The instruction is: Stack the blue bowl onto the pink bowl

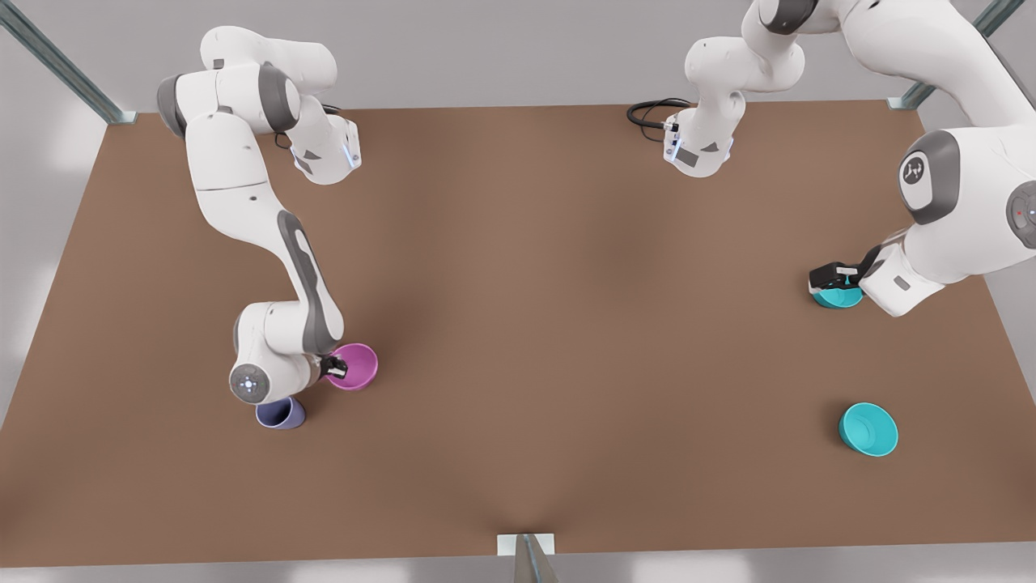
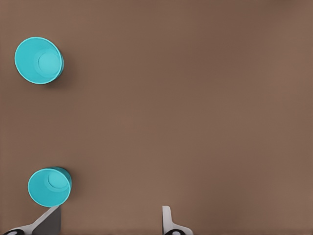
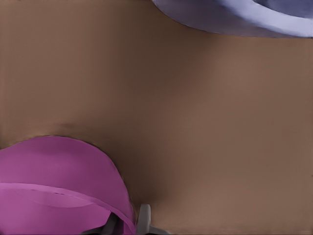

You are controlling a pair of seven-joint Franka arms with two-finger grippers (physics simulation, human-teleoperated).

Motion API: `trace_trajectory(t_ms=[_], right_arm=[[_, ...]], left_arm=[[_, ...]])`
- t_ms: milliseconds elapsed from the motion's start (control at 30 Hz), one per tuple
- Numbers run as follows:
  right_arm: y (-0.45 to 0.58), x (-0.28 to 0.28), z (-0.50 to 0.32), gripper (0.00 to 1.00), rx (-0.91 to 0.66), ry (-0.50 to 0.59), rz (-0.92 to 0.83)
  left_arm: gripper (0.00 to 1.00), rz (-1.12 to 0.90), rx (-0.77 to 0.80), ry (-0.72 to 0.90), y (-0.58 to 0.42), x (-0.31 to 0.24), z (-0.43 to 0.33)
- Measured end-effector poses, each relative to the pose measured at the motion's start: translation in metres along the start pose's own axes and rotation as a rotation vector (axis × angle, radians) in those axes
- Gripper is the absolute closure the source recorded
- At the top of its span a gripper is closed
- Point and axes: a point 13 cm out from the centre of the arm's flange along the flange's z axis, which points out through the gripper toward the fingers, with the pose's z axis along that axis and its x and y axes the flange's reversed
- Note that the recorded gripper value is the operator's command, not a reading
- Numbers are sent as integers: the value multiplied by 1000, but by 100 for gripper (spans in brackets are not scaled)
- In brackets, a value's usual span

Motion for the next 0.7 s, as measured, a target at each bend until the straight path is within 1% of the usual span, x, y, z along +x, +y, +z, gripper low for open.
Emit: trace_trajectory(t_ms=[33, 267, 400, 467, 567, 700], right_arm=[[1, 0, -2, 79, -2, 0, 1], [12, 3, -26, 79, -17, -6, -3], [38, 18, -47, 79, -50, -8, -39], [93, 43, -63, 79, -105, -15, -106], [187, 97, -81, 79, -226, -11, -208], [317, 157, -89, 79, -376, -54, -315]], left_arm=[[0, -1, 0, 0, 1, 0, 0], [0, -11, -1, 2, 6, 1, 0], [0, -11, 0, 8, 6, 3, 1], [0, -11, 0, 12, 6, 3, 2], [0, -13, 0, 18, 7, 2, 5], [0, -15, -1, 24, 8, 0, 9]])
